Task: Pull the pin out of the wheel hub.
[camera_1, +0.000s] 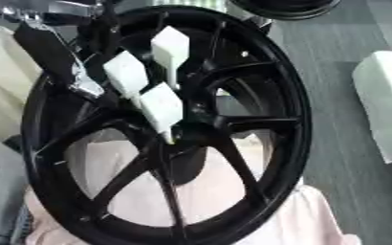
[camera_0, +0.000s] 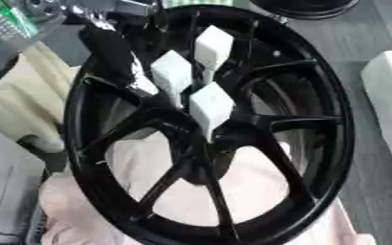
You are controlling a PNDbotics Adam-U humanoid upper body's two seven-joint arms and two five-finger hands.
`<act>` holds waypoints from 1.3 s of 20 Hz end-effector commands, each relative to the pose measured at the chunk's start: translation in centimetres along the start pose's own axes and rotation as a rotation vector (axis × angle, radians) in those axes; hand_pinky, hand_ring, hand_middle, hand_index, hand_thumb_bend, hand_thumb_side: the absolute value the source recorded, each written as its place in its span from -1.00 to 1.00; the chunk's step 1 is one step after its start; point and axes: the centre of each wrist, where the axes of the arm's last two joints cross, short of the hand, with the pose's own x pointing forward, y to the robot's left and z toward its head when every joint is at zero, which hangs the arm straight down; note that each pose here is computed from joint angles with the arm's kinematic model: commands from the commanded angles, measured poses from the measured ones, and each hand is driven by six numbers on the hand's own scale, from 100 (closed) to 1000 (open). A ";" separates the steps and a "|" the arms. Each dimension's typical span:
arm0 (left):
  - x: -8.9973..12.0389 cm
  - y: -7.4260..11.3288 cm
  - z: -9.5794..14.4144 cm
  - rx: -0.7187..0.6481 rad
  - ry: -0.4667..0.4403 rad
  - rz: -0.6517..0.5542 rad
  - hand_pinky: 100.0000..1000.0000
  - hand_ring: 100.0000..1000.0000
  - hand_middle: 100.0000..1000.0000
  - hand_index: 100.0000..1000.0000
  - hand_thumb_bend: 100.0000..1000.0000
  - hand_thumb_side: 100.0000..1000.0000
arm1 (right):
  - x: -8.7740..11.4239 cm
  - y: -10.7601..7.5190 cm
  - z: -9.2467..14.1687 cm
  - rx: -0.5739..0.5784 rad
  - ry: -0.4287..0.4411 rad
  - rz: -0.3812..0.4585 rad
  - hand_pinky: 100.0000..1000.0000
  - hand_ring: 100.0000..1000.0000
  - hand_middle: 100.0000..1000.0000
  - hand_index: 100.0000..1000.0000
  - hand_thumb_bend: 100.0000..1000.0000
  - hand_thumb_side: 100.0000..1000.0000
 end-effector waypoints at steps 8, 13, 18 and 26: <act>0.4 1.3 -0.1 0.016 -0.002 -0.011 -0.06 -0.33 -0.43 -0.08 0.09 -0.03 | 0.5 -0.5 -0.3 -0.001 -0.009 0.026 0.50 -0.01 -0.12 -0.04 -0.72 -0.41; 0.5 1.2 -0.2 -0.006 -0.017 0.001 -0.11 -0.36 -0.44 -0.08 -0.08 -0.32 | 0.6 -0.5 -0.3 -0.005 -0.006 0.027 0.50 -0.01 -0.12 -0.04 -0.72 -0.41; 0.6 1.3 -0.2 -0.019 -0.031 0.025 -0.16 -0.39 -0.47 -0.11 -0.26 -0.51 | 0.6 -0.4 -0.3 -0.004 -0.006 0.025 0.50 -0.01 -0.11 -0.04 -0.72 -0.41; 0.9 1.7 0.0 0.022 -0.038 0.029 -0.06 -0.11 -0.04 0.39 -0.05 -0.35 | 0.7 -0.3 -0.4 0.004 -0.009 0.022 0.50 -0.01 -0.11 -0.04 -0.73 -0.41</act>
